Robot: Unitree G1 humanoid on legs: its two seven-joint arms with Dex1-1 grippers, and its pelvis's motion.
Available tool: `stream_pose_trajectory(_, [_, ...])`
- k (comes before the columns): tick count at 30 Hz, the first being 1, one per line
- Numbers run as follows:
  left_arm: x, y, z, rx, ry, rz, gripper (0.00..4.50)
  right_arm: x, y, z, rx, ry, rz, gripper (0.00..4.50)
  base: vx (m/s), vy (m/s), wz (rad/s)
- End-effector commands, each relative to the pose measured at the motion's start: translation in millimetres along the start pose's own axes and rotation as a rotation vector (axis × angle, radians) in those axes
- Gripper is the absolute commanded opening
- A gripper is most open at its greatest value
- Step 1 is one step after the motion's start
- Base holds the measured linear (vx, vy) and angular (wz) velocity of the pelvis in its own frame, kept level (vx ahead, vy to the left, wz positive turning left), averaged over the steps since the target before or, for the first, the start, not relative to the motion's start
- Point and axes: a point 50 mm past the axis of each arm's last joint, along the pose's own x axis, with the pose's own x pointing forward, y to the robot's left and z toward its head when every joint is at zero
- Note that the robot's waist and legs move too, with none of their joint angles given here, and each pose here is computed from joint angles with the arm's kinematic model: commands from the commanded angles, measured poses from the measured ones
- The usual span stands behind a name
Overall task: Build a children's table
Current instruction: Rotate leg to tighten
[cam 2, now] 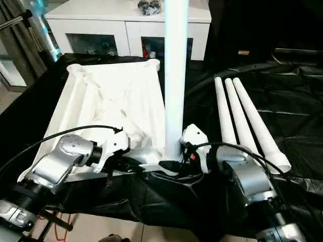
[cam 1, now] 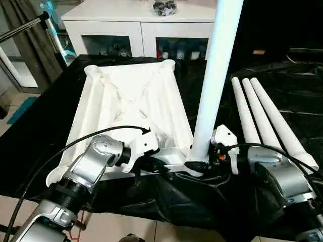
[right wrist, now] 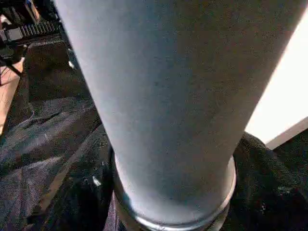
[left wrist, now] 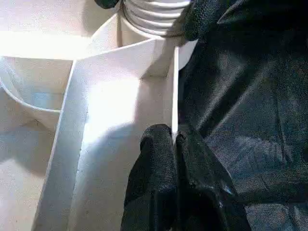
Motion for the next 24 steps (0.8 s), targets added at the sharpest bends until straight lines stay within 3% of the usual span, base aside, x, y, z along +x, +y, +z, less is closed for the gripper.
stream_pose_trajectory(1, [10.2, -1.9, 15.3, 0.021, -0.069, 0.007, 0.00, 20.3, 15.0, 4.3, 0.008, -0.036, 0.071, 2.78, 0.000, 0.000, 0.00])
stream_pose_trajectory(3, [11.8, -0.4, 16.6, 0.011, -0.073, 0.032, 0.00, 23.7, 12.6, 2.9, 0.023, -0.036, 0.026, 2.75, 0.000, 0.000, 0.00])
stream_pose_trajectory(6, [17.8, 8.3, 21.9, -0.031, -0.077, 0.147, 0.00, 36.4, -1.1, -1.7, 0.063, -0.038, -0.188, 2.74, 0.000, 0.000, 0.00])
stream_pose_trajectory(7, [25.0, 16.7, 29.8, -0.098, -0.097, 0.252, 0.00, 46.8, -12.5, -5.5, 0.149, -0.040, -0.360, 2.74, 0.000, 0.000, 0.00])
stream_pose_trajectory(9, [27.7, 19.3, 32.8, -0.119, -0.106, 0.285, 0.00, 50.4, -14.5, -6.1, 0.175, -0.043, -0.397, 2.73, 0.000, 0.000, 0.00])
stream_pose_trajectory(13, [46.6, 26.5, 47.7, -0.186, -0.138, 0.418, 0.00, 74.5, -21.8, -6.2, 0.323, -0.046, -0.572, 2.73, 0.000, 0.000, 0.00])
stream_pose_trajectory(16, [55.8, 23.5, 54.0, -0.179, -0.137, 0.423, 0.00, 86.6, -18.4, -3.3, 0.311, -0.034, -0.574, 2.73, 0.000, 0.000, 0.00])
stream_pose_trajectory(17, [58.4, 21.4, 55.9, -0.159, -0.135, 0.411, 0.00, 90.8, -16.9, -1.0, 0.302, -0.039, -0.570, 3.08, 0.000, 0.000, 0.00])
stream_pose_trajectory(18, [58.4, 21.4, 55.9, -0.159, -0.135, 0.411, 0.00, 90.8, -16.9, -1.0, 0.302, -0.039, -0.570, 3.08, 0.000, 0.000, 0.00])
stream_pose_trajectory(19, [59.1, 20.5, 56.3, -0.159, -0.136, 0.405, 0.00, 92.3, -16.7, 0.1, 0.306, -0.046, -0.565, 3.43, 0.000, 0.000, 0.00])
stream_pose_trajectory(24, [54.0, 16.1, 49.8, -0.114, -0.115, 0.346, 0.00, 86.0, -19.6, 9.2, 0.237, -0.087, -0.510, 3.52, 0.000, 0.000, 0.00])
